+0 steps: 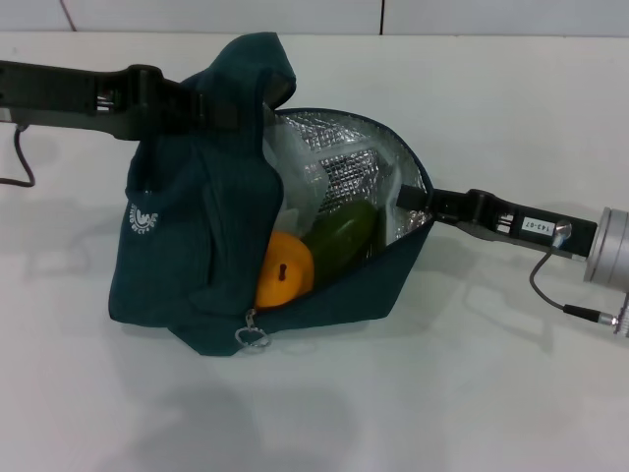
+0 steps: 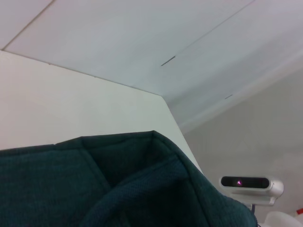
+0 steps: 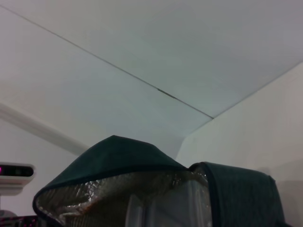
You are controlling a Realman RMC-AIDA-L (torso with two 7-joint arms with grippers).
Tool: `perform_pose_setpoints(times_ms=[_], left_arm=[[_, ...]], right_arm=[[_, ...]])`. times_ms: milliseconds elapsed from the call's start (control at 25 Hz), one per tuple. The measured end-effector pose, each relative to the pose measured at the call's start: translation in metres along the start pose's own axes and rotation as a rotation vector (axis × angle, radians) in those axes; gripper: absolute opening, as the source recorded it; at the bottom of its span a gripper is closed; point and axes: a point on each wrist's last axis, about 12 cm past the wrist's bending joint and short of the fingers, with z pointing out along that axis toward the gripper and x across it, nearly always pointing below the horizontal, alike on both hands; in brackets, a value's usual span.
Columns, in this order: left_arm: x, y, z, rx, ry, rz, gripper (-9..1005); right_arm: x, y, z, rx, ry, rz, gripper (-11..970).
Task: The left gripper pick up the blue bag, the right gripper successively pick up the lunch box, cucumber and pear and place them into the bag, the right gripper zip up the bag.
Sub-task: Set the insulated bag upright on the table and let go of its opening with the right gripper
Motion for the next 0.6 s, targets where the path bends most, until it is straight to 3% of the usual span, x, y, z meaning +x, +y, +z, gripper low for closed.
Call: perform_pose_setpoints(times_ms=[40,240,480,600], left_arm=[[0.0,0.0,0.0,0.0,0.0,0.0,49],[0.0,0.0,0.0,0.0,0.0,0.0,49],[0.001,-0.003,0.002,0.022,0.027,-0.012,49],[-0.001,-0.008,0.006,0.064,0.045,-0.02,49]], right_arm=[[0.0,0.0,0.0,-0.003,0.0,-0.004,384],[-0.002,0.004,-0.001,-0.031,-0.006,-0.033,154],[-0.016,0.017,-0.017,-0.143,-0.082,-0.095,9],[-0.023,0.022,-0.03,-0.183,-0.124,-0.125,8]])
